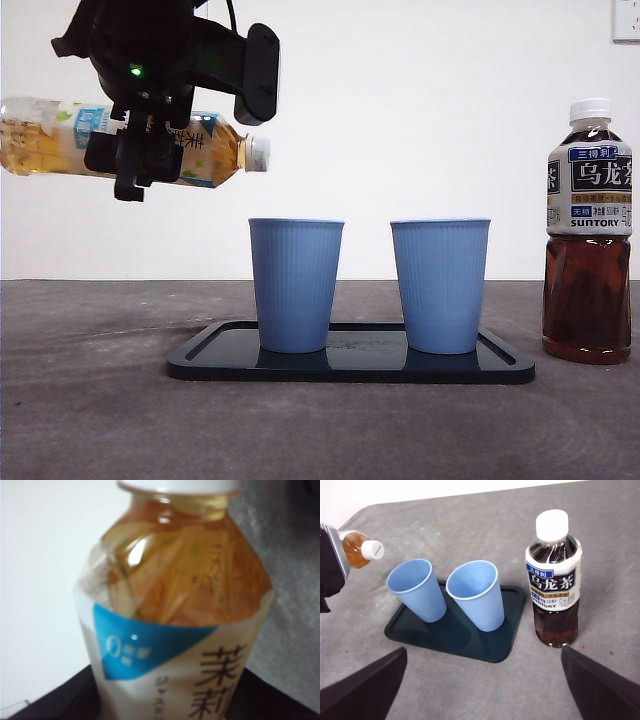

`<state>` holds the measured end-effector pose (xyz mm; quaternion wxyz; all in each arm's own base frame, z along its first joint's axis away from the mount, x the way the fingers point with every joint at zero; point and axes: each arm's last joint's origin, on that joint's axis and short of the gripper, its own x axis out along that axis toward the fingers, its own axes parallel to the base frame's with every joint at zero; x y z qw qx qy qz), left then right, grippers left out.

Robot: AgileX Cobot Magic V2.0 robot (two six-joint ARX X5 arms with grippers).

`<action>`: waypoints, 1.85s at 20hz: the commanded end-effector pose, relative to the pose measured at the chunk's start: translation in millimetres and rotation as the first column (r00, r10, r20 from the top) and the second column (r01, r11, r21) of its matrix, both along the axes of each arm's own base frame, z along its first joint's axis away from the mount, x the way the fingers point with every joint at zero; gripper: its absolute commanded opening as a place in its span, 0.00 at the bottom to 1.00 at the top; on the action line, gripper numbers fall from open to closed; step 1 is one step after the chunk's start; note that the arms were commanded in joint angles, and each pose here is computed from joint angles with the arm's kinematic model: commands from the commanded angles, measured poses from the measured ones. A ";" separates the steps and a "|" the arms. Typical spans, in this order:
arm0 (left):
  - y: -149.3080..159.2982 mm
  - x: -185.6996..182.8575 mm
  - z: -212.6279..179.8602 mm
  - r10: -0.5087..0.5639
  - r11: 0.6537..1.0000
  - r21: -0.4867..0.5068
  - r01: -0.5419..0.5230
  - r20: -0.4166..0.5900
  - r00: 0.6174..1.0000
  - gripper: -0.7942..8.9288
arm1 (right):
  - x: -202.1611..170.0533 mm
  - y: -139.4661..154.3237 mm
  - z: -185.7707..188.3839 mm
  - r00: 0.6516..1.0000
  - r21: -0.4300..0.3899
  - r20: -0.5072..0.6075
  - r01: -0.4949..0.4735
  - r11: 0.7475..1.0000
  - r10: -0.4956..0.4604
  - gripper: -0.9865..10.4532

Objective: Pour the drink into the cup

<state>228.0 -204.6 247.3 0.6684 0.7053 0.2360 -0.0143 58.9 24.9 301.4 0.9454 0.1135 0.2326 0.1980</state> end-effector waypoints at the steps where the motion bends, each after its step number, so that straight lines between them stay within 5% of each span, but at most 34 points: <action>1: -8.5 0.7 9.9 -0.006 0.999 0.032 0.005 0.034 0.999 0.30 | -0.9 0.1 4.5 1.000 -0.004 0.020 -0.010 1.000 0.010 0.52; 13: -10.3 -2.3 10.7 0.007 0.997 0.082 -0.011 0.046 0.999 0.30 | -2.1 -0.4 1.6 1.000 -0.014 -0.010 -0.010 1.000 0.010 0.52; 16: -10.4 -3.1 12.7 0.064 0.995 -0.084 -0.055 0.108 0.992 0.30 | -2.1 -0.3 1.7 1.000 -0.014 -0.009 -0.011 1.000 0.010 0.52; 19: -7.5 -5.9 20.0 0.153 0.946 -0.311 -0.093 0.176 0.972 0.30 | -2.1 -0.4 1.6 1.000 -0.014 -0.010 -0.011 1.000 0.011 0.52; 23: 3.2 -15.8 38.3 0.238 0.791 -0.607 -0.076 0.192 0.952 0.30 | -2.1 -0.3 1.7 1.000 -0.014 -0.008 -0.011 1.000 0.011 0.52; 25: 13.1 -23.8 48.3 0.246 0.653 -0.754 -0.063 0.133 0.960 0.30 | -2.1 -0.3 1.7 1.000 -0.014 -0.009 -0.011 1.000 0.011 0.52; 27: 26.7 -31.6 58.0 0.236 0.481 -0.873 -0.083 0.038 0.971 0.30 | -2.2 -0.2 1.6 1.000 -0.013 -0.011 -0.015 1.000 0.015 0.52; 32: 49.9 -31.1 71.1 0.166 0.202 -0.973 -0.116 -0.083 0.983 0.29 | -2.8 0.6 1.2 0.999 -0.001 -0.020 -0.045 0.999 0.045 0.52; 37: 65.6 -19.4 50.5 0.180 0.031 -0.996 -0.086 -0.080 0.981 0.29 | -5.0 2.7 -0.2 0.990 0.034 -0.049 -0.131 0.991 0.133 0.52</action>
